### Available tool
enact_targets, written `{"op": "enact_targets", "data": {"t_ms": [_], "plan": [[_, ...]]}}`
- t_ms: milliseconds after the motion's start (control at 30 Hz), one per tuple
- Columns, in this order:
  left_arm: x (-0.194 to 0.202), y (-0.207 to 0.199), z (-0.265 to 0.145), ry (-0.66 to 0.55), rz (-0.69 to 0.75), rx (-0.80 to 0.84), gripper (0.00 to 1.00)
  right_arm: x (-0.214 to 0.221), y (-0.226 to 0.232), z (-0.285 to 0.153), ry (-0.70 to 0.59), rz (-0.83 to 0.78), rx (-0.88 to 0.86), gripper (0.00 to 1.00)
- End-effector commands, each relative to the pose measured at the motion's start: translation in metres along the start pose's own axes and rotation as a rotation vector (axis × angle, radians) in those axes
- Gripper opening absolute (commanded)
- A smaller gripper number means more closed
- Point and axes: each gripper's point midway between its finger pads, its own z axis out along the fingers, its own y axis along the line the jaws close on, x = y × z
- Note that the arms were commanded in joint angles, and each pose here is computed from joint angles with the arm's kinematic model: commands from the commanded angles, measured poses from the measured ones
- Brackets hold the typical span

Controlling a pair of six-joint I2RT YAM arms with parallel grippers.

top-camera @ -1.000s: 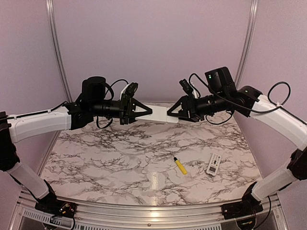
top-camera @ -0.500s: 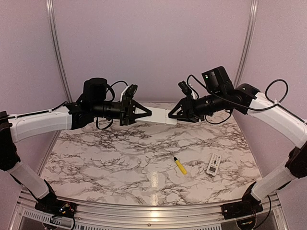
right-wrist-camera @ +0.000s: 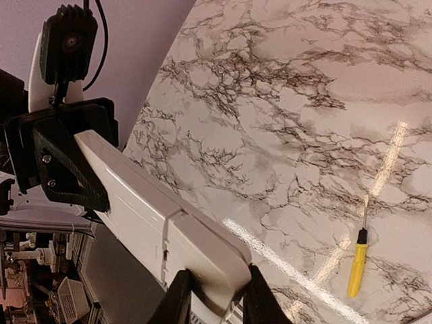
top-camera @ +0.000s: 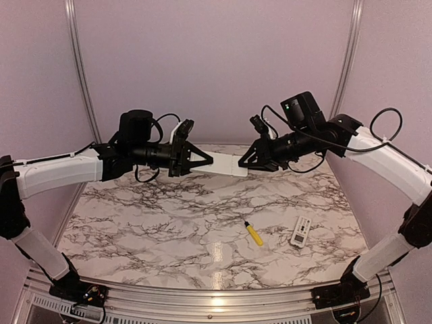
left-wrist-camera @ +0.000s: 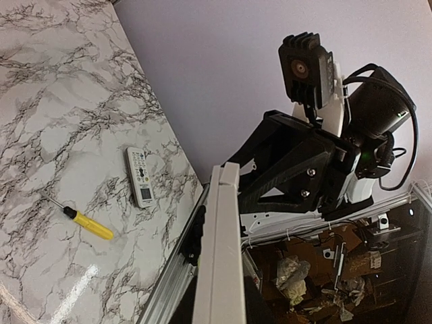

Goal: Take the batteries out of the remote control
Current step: Remove the battery cover from the remote control.

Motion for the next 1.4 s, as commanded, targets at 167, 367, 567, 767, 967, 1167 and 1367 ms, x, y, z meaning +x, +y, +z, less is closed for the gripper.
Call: {"op": "enact_targets", "data": {"t_ms": [167,367,567,767,967,1167,1367], "plan": [[-0.013,-0.016,0.006,-0.013,0.049,0.029,0.00,-0.004,0.000,0.008,0.013,-0.033,0.033,0.00],[-0.014,-0.010,0.007,-0.017,0.055,-0.003,0.00,-0.007,0.001,0.008,0.015,-0.033,0.045,0.00],[-0.015,-0.004,0.006,-0.027,0.056,-0.029,0.00,-0.010,0.003,0.008,0.014,-0.030,0.055,0.00],[-0.016,-0.003,0.007,-0.029,0.058,-0.030,0.00,-0.007,0.009,0.017,0.022,-0.026,0.017,0.00],[-0.016,-0.001,0.006,-0.036,0.059,-0.042,0.00,-0.007,0.019,0.019,0.017,-0.028,-0.043,0.00],[-0.016,-0.002,0.004,-0.041,0.063,-0.047,0.00,-0.007,0.021,0.021,0.019,-0.027,-0.053,0.00],[-0.014,-0.001,-0.001,-0.054,0.069,-0.063,0.00,-0.010,0.023,0.017,0.001,-0.027,-0.056,0.00]]}}
